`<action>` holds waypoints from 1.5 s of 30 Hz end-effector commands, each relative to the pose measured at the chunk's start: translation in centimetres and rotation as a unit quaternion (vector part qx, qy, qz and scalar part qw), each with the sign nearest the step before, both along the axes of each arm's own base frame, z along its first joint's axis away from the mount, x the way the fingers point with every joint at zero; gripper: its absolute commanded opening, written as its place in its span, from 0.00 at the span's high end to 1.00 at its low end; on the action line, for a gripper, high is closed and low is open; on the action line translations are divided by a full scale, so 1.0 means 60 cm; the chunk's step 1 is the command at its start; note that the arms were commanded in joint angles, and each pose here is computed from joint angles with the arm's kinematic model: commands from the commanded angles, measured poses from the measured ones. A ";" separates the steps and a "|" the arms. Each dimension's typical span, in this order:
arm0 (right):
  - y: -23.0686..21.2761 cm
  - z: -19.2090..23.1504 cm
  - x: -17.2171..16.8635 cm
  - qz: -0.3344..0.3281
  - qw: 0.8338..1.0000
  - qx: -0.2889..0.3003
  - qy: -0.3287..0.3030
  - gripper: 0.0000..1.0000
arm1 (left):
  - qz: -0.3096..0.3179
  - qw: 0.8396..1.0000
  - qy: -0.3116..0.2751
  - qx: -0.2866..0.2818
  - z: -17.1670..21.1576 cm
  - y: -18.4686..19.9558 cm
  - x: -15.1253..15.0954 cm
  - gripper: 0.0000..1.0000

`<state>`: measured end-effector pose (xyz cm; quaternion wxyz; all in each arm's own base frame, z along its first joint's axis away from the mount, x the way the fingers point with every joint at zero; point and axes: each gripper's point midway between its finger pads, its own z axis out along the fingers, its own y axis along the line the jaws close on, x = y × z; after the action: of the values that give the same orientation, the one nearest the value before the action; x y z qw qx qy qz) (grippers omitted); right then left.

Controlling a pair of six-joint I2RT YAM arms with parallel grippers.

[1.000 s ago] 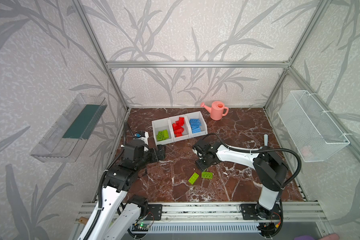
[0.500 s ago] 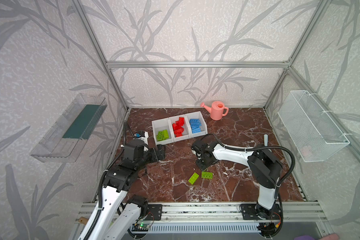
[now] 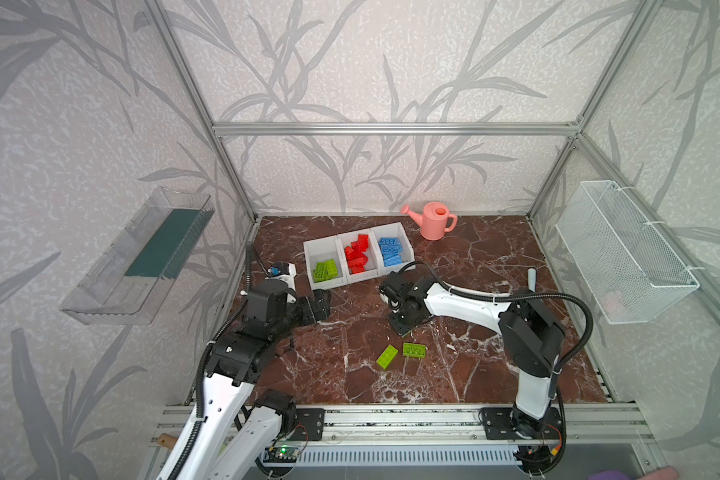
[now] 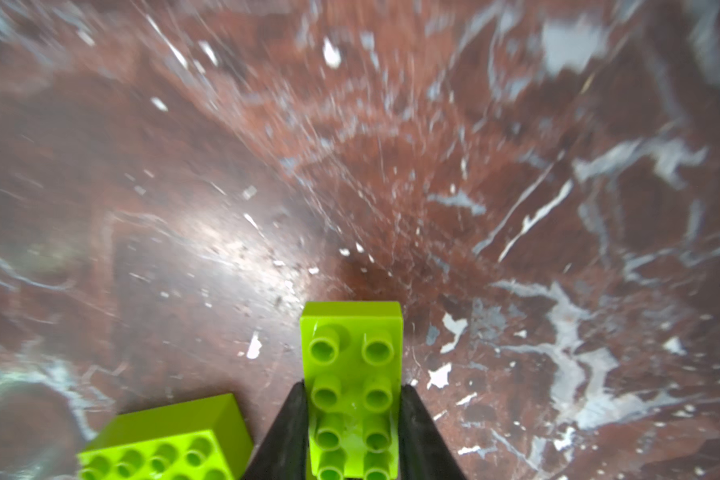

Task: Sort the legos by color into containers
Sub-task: 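Carry the brick with the right gripper into the green compartment and release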

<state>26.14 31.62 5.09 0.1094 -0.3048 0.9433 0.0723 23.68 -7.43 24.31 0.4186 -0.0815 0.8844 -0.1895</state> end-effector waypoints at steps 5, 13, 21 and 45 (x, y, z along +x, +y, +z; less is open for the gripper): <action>0.068 0.100 0.037 0.018 0.997 0.069 -0.039 0.72 | 0.017 1.000 -0.001 0.016 -0.004 0.014 0.002 0.01; 0.148 0.141 0.088 0.035 0.990 0.133 -0.042 0.72 | 0.032 0.999 -0.003 0.020 -0.004 0.024 0.003 0.01; 0.226 0.155 0.153 0.058 0.979 0.189 -0.054 0.73 | 0.041 0.999 0.000 0.025 -0.008 0.030 0.006 0.01; 0.353 0.188 0.312 0.045 0.929 0.354 -0.101 0.71 | 0.035 0.999 0.017 0.022 -0.019 0.024 0.011 0.01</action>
<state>44.38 51.70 13.56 0.2703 -0.2942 0.8499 0.3437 24.38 -6.00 23.61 0.4175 -0.1067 0.8889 -0.1553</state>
